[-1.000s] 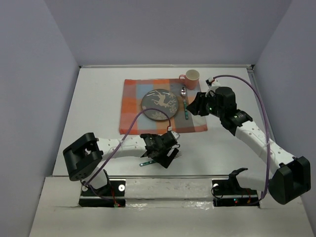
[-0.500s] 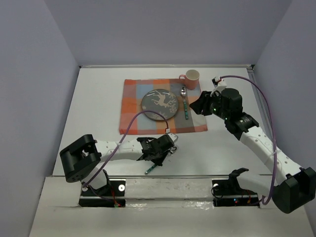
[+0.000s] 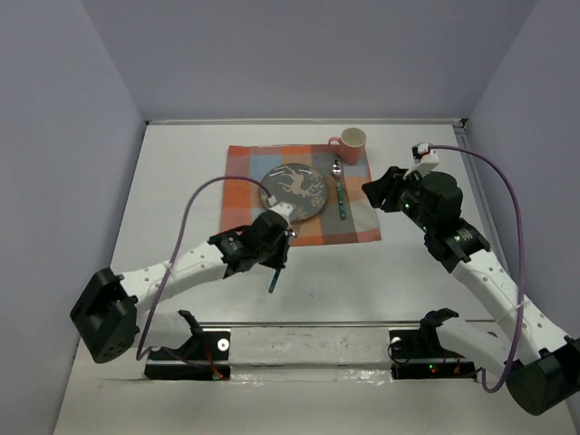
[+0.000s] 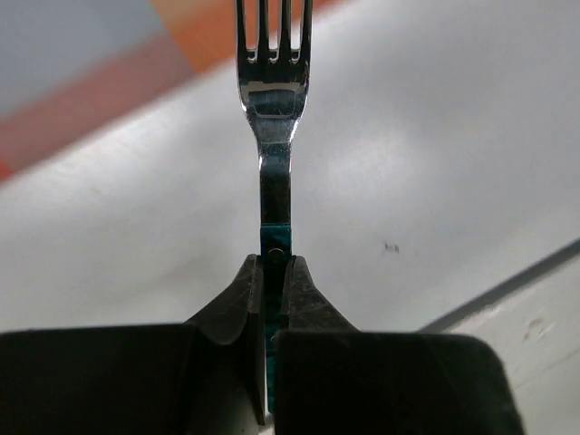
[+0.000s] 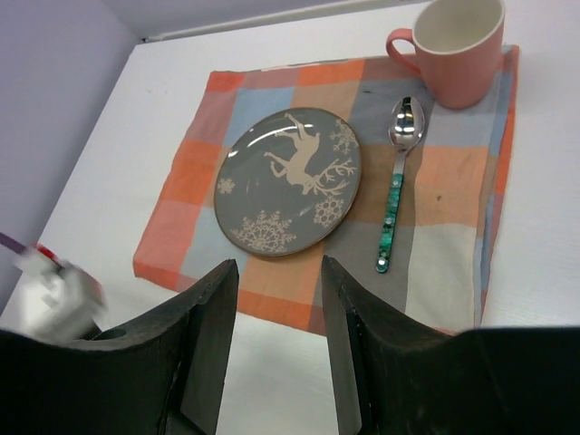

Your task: Set the dinner table for one person

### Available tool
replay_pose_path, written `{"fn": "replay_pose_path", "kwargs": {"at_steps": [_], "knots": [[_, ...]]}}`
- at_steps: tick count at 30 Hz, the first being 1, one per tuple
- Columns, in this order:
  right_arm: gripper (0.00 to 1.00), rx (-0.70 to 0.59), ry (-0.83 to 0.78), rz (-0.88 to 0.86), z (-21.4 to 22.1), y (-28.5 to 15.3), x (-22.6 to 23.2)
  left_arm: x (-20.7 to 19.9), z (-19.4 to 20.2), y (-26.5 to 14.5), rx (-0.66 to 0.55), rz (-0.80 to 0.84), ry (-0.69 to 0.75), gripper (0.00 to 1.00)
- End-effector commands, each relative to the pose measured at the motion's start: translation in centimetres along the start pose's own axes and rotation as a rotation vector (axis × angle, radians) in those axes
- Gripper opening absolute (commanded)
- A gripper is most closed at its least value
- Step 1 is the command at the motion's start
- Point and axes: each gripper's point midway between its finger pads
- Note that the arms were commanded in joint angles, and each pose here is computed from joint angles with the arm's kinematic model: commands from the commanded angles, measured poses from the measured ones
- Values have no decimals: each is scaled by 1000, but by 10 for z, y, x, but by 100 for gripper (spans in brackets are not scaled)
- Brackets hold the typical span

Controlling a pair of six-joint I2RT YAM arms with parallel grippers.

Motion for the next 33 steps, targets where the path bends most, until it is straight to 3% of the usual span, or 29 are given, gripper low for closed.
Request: {"fn": "replay_pose_path", "kwargs": {"at_steps": [1,6,16,23,33], "knots": [[47,-34,11,3,-4,12,-4,69,-113,-45,-341,-147,-128,0],[47,-9,22,9,7,23,-11,154,-157,-42,-351,-328,-153,0],[47,15,25,25,18,29,-19,257,-170,25,-214,-457,-250,0],[47,23,24,25,20,32,-20,278,-154,65,-109,-477,-261,0],[47,28,23,25,21,32,-21,277,-123,86,-15,-457,-285,0]]}}
Point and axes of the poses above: each gripper's point midway between its finger pads, its own y axis out along the fingers, its own x axis along the line the jaws close on, z = x × y, and after that the axes turned 13 degrees about y, right-handed
